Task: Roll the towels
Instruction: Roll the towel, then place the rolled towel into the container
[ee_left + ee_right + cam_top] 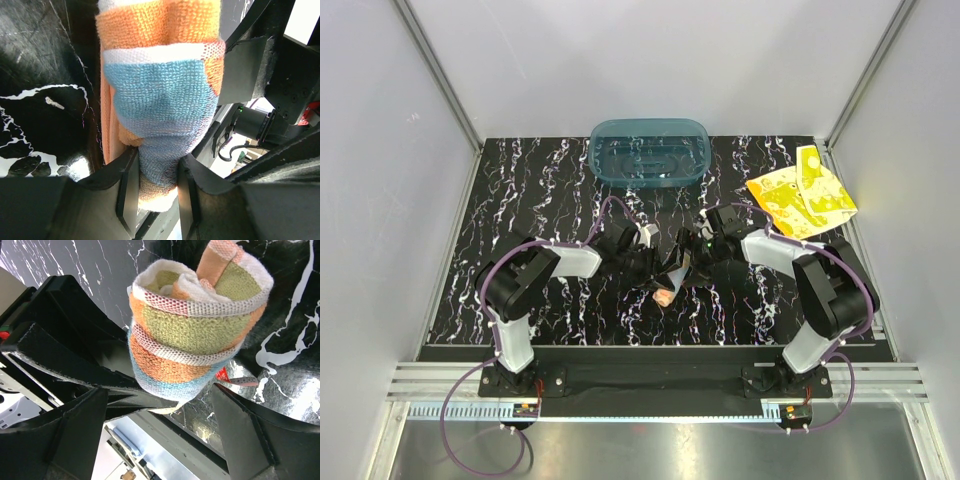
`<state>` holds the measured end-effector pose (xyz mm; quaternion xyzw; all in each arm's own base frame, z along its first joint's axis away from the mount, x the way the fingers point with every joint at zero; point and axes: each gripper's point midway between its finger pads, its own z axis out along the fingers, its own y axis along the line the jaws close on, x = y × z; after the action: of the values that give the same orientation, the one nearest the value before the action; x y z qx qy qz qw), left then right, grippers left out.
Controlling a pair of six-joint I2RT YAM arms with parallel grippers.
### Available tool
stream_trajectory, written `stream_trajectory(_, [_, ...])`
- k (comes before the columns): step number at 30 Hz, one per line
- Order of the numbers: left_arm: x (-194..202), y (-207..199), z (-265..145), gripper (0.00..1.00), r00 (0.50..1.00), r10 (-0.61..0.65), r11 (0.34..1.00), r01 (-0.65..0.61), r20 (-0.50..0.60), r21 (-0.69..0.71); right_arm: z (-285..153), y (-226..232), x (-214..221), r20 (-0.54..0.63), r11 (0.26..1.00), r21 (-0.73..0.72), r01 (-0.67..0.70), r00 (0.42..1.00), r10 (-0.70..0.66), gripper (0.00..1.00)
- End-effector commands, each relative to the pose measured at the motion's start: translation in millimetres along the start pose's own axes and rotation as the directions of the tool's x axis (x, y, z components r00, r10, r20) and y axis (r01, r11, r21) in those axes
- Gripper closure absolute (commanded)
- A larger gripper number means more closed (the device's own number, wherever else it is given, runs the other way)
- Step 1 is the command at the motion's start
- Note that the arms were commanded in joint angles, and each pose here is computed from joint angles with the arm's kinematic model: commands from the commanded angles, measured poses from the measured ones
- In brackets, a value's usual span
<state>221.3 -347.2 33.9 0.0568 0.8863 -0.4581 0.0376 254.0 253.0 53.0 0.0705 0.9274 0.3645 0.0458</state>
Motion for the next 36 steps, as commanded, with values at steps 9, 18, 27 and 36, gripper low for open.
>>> stream_trajectory(9, [41.9, 68.9, -3.2, 1.0, 0.991, -0.095, 0.962, 0.068, -0.091, -0.263, -15.7, -47.3, -31.2, 0.228, 0.977, 0.19, -0.097, 0.972, 0.052, 0.09])
stream_trajectory(18, [41.9, 72.1, -4.1, 1.0, 0.992, -0.092, 0.958, 0.064, -0.088, -0.28, -19.9, -45.9, -36.6, 0.246, 0.977, 0.188, -0.103, 0.968, 0.054, 0.09])
stream_trajectory(27, [40.6, 70.7, -3.3, 1.0, 0.992, -0.092, 0.959, 0.065, -0.086, -0.274, -5.9, -31.4, -32.8, 0.227, 0.988, 0.118, -0.099, 0.971, 0.07, 0.09])
stream_trajectory(36, [39.5, 65.7, -1.9, 1.0, 0.992, -0.09, 0.966, 0.065, -0.088, -0.25, 16.0, -31.9, -30.1, 0.203, 0.986, 0.126, -0.107, 0.976, 0.08, 0.22])
